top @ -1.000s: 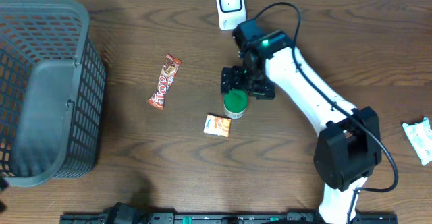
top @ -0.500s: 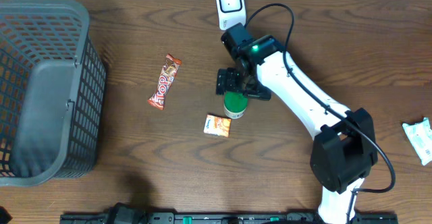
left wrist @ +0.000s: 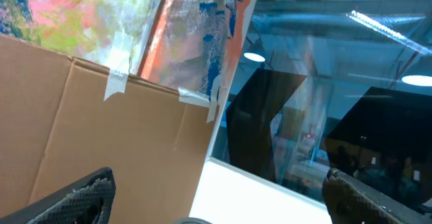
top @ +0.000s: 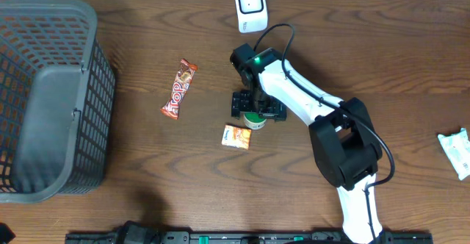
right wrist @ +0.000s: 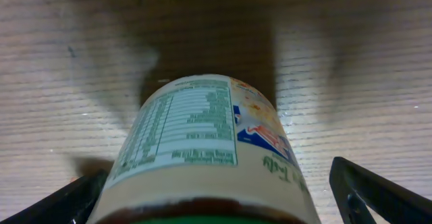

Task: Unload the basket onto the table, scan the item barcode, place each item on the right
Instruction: 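Reach the right gripper to the green-lidded jar and grasp it, then lift the jar and hold its label at the scanner window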

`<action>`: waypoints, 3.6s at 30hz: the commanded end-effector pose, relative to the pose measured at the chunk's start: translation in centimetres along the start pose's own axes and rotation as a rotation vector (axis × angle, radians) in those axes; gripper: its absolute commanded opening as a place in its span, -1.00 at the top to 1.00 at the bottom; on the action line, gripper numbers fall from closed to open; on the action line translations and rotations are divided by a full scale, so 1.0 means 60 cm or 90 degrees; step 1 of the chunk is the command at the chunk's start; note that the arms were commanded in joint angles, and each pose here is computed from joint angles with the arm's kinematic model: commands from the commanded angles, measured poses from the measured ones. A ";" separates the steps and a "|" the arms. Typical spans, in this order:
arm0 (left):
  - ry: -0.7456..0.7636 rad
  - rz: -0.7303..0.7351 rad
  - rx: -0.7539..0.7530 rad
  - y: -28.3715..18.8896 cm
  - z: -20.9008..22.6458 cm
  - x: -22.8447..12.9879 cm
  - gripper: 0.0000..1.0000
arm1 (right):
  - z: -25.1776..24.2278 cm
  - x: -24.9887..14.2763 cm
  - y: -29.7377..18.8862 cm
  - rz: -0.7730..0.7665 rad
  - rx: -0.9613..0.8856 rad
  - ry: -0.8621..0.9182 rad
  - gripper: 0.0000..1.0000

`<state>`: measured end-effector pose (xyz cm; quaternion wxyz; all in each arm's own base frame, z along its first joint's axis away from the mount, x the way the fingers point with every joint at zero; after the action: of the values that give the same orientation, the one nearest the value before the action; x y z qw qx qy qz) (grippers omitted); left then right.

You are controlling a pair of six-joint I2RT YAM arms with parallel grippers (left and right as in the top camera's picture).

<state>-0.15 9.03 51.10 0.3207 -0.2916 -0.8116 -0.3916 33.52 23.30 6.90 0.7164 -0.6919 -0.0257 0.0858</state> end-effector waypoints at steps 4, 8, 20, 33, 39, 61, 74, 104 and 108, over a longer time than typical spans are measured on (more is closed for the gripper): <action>-0.028 -0.003 -0.010 -0.015 0.012 -0.008 -0.96 | 0.001 0.003 0.012 0.002 -0.008 0.009 -0.63; -0.052 -0.001 -0.021 -0.024 0.021 -0.022 -0.96 | 0.000 0.004 0.014 0.002 -0.011 0.009 -0.54; -0.022 0.046 -0.002 -0.045 0.050 -0.072 -0.96 | -0.001 -0.002 0.019 0.012 -0.013 0.009 0.16; 0.054 0.159 0.017 -0.054 0.063 -0.143 -0.95 | -0.015 -0.004 0.011 0.028 -0.020 -0.015 0.67; 0.066 0.278 0.058 -0.073 0.085 -0.223 -0.96 | -0.029 0.017 -0.040 0.017 -0.014 -0.054 0.67; -0.141 0.227 0.068 -0.043 0.064 -0.535 -0.96 | -0.023 0.231 -0.292 -0.487 -0.127 -0.173 0.70; 0.066 0.370 -0.207 -0.087 0.012 -0.621 -0.96 | -0.070 0.274 -0.319 -0.561 -0.146 -0.116 0.68; 0.210 0.574 -0.246 -0.154 0.052 -0.702 -0.95 | -0.049 0.452 -0.211 -0.799 -0.154 -0.094 0.60; 0.210 0.574 -0.246 -0.154 0.052 -0.702 -0.96 | -0.051 0.459 -0.204 -0.811 -0.157 -0.098 0.52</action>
<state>18.62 -2.53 15.14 0.5056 -0.5957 -0.4762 -0.4035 61.59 24.96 16.25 0.5562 -0.6032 -0.4875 -0.2986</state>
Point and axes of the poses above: each gripper's point midway between its finger pads, its own y axis out along the fingers, its own z axis along the line the jaws close on, x = y × z, the point moved 5 cm from there along -y, back along the fingers, and after that the axes turned 14 degrees about -y, right-handed, at the moved point
